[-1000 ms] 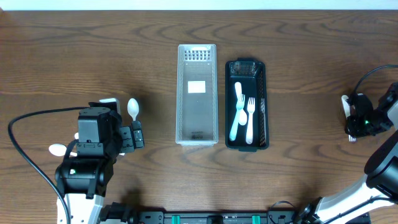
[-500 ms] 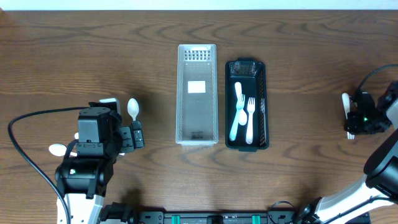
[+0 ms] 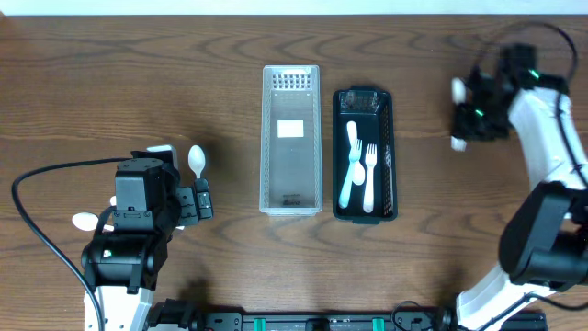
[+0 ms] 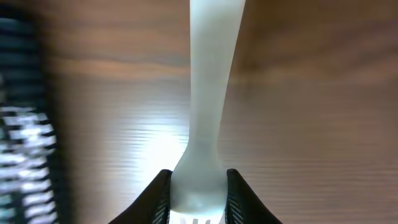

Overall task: Pack container
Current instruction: 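Place the last fork with the right gripper into the dark green basket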

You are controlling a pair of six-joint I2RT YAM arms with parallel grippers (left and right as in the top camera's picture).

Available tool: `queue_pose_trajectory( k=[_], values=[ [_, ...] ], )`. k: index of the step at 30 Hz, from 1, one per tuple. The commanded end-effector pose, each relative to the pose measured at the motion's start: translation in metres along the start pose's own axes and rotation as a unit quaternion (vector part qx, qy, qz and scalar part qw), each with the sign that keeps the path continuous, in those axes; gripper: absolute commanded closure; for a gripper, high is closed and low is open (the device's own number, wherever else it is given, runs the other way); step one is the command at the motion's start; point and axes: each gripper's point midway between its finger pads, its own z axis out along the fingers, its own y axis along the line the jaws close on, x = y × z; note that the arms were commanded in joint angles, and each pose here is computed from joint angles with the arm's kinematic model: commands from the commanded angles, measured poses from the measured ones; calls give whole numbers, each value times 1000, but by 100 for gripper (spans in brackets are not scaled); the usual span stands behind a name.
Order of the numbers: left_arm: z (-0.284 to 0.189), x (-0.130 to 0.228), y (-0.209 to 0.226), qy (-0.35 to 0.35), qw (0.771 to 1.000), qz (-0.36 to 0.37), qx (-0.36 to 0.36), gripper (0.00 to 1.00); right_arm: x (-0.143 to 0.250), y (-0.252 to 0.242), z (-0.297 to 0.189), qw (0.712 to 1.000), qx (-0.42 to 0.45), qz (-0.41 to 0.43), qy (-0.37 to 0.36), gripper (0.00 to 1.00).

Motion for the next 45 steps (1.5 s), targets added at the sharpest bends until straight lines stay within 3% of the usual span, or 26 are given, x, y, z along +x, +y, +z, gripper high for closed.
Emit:
queue_pose_trajectory(
  k=[1, 10, 23, 25, 33, 39, 45],
  values=[
    [-3, -4, 1, -6, 1000, -7, -1, 2, -14, 57, -35, 1000, -4, 4, -30, 99],
    [-3, -2, 1, -1, 1000, -6, -2, 2, 6, 156, -46, 999, 3, -37, -27, 99],
    [-3, -2, 1, -1, 1000, -6, -2, 2, 84, 150, 46, 997, 24, -32, 67, 97],
    [-3, -2, 1, 0, 1000, -6, -2, 2, 88, 150, 49, 997, 22, -33, 70, 92],
    [-3, -2, 1, 0, 1000, -6, -2, 2, 85, 156, 50, 997, 7, -35, 65, 49],
    [-3, -2, 1, -1, 1000, -6, -2, 2, 68, 165, 34, 997, -4, -60, 46, 46],
    [-3, -2, 1, 0, 1000, -6, -2, 2, 20, 182, -42, 994, -10, -111, -16, 38]
  ],
)
